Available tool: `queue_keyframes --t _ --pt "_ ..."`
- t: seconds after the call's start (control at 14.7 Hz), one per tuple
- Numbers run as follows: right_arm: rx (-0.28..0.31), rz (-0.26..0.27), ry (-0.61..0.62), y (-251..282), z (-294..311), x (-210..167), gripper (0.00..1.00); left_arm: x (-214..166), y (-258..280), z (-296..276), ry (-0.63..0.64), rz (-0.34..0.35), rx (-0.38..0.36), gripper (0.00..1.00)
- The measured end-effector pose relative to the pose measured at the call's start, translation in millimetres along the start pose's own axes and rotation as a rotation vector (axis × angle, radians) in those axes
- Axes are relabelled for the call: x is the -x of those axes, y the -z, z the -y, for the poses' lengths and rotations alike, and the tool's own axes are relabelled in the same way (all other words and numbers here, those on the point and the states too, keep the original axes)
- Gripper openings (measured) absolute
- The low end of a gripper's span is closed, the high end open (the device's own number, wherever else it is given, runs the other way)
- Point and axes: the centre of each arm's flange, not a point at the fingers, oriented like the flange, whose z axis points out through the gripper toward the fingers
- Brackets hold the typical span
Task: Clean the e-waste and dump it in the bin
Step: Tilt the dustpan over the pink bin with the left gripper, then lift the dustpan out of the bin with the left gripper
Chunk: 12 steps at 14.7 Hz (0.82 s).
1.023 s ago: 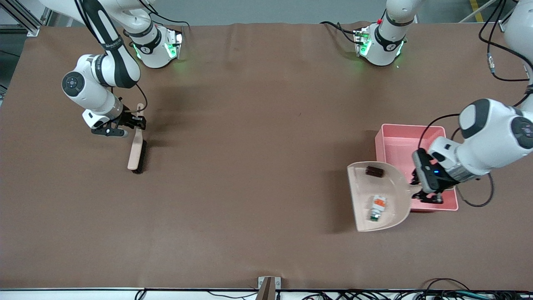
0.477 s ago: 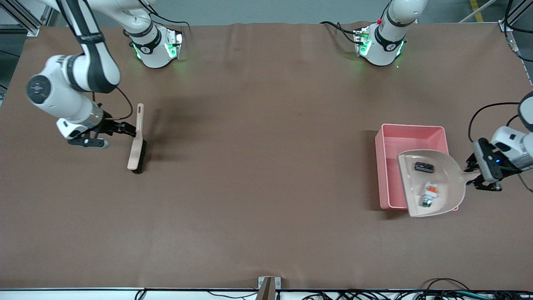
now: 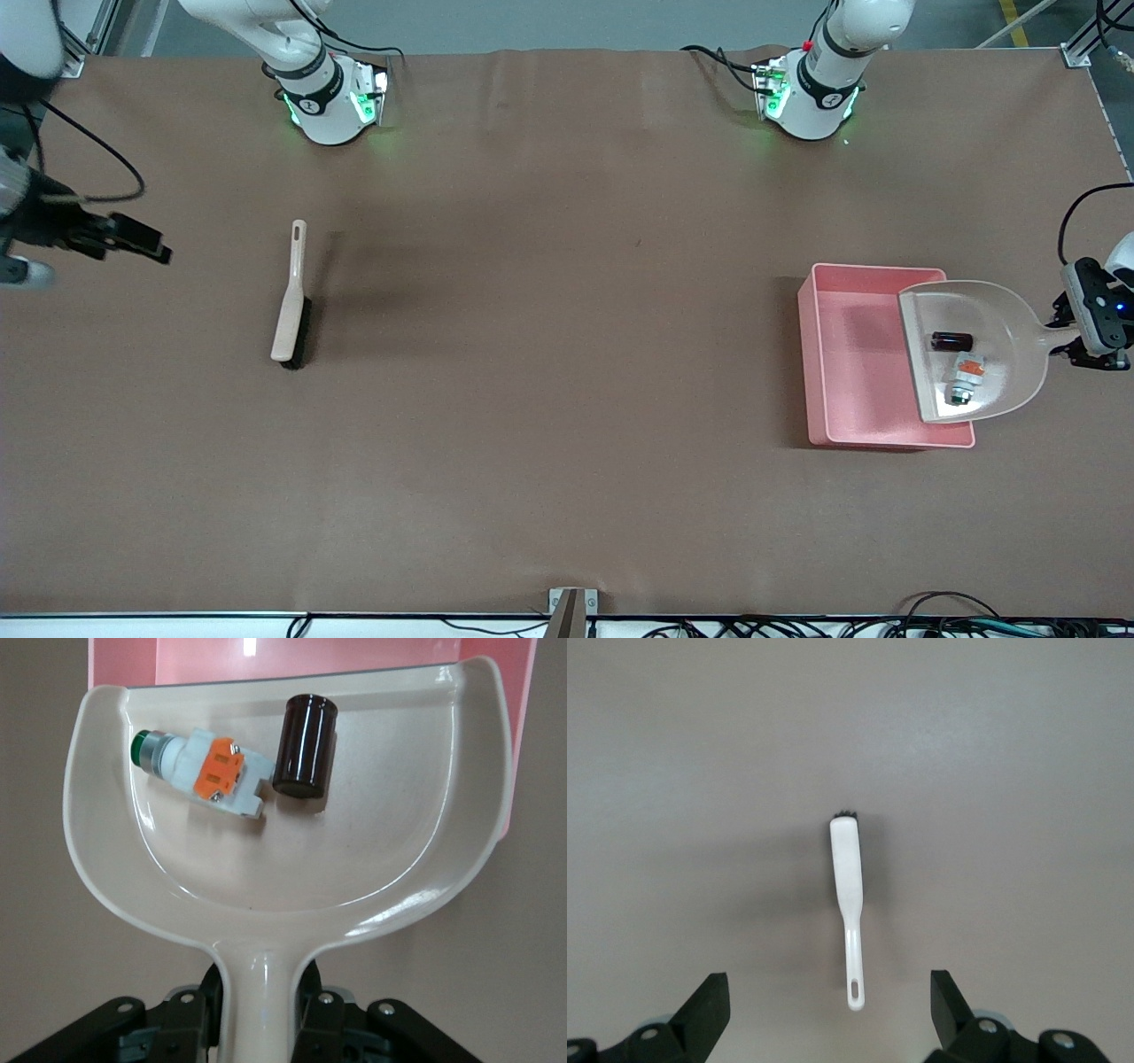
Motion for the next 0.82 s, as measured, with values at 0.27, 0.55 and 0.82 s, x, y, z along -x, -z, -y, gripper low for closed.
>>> queue_keyframes --t 0.27,0.55,0.82 --pt "0.003 -0.120 -0.005 71.8 -3.2 3.4 1.00 -45.3 12.5 9.3 -0.013 0.161 0.000 0.33" --pt "0.031 -0.116 -0.035 70.3 -20.8 -2.7 1.00 -85.6 16.3 18.9 -0.074 0.259 -0.014 0.33" --pt "0.068 -0.072 -0.043 51.9 -26.4 -10.9 1.00 -125.5 32.0 30.4 -0.137 0.341 -0.046 0.33"
